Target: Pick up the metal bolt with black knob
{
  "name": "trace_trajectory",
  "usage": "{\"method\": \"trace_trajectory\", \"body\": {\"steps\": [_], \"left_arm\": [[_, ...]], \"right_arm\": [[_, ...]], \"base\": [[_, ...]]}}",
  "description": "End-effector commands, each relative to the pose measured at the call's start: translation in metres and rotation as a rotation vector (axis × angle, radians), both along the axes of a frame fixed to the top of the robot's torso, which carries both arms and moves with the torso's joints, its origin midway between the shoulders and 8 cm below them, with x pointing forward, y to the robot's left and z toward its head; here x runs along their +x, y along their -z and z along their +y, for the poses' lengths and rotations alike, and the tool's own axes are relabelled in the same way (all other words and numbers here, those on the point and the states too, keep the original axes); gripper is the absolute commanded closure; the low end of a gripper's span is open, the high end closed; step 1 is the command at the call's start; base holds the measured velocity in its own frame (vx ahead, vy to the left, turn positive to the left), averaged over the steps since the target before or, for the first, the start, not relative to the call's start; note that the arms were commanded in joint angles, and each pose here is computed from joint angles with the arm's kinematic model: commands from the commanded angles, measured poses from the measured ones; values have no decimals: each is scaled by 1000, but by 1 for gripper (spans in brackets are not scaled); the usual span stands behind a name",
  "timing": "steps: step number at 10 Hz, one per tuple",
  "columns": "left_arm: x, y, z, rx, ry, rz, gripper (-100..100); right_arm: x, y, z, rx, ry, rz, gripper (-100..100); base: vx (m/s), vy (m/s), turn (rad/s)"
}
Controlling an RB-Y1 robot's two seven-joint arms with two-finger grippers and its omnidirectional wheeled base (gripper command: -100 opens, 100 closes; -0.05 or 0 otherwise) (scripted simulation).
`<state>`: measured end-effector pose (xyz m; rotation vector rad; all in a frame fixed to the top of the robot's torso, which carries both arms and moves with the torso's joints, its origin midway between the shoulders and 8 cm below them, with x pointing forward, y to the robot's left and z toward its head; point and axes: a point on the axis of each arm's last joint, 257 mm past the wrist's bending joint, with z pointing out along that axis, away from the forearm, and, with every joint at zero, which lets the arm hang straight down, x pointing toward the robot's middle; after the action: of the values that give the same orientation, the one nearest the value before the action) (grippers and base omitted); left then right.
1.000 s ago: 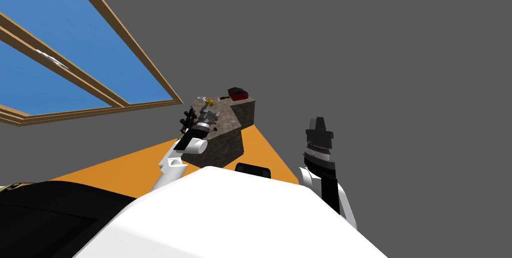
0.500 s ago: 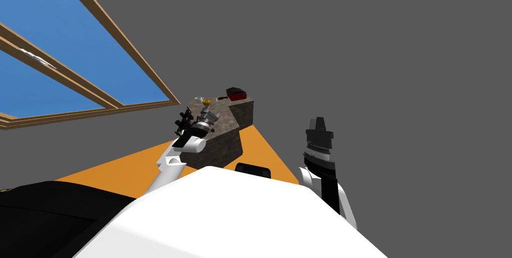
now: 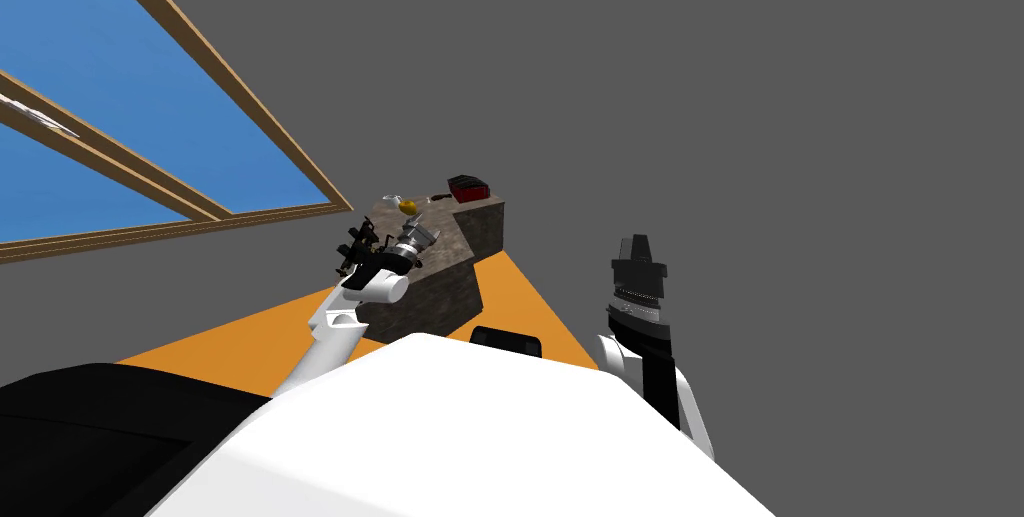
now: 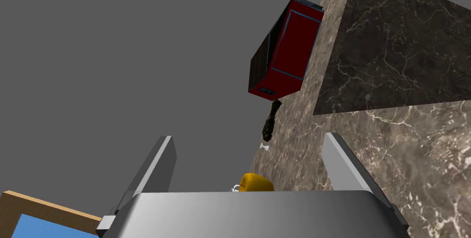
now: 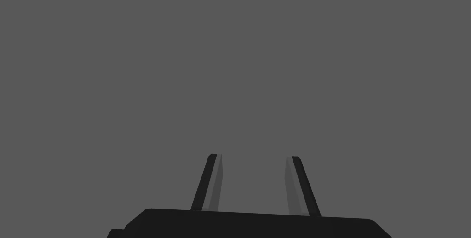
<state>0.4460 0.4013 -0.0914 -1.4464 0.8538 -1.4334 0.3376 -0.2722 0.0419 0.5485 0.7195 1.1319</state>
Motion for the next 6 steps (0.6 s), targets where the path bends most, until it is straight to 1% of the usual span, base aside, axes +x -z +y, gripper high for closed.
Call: {"method": "trace_trajectory", "body": {"steps": [1, 2, 3, 4, 5, 6], "left_arm": [[2, 7, 6, -44, 3, 39, -100], [2, 14, 7, -48, -1, 66, -100], [2, 16, 7, -49, -2, 72, -100], [3, 22, 11, -90, 0, 107, -100], [3, 29, 12, -94, -4, 133, -100], [3, 34, 16, -133, -2, 161, -100]], "right_arm": [[0, 0, 0, 0, 0, 0, 0], [0, 0, 0, 0, 0, 0, 0], [0, 0, 0, 0, 0, 0, 0], [0, 0, 0, 0, 0, 0, 0], [0, 0, 0, 0, 0, 0, 0], [0, 0, 0, 0, 0, 0, 0]], "base": [[25, -17, -50], [27, -20, -26], [12, -14, 6], [23, -21, -36], [24, -18, -20], [38, -18, -33]]}}
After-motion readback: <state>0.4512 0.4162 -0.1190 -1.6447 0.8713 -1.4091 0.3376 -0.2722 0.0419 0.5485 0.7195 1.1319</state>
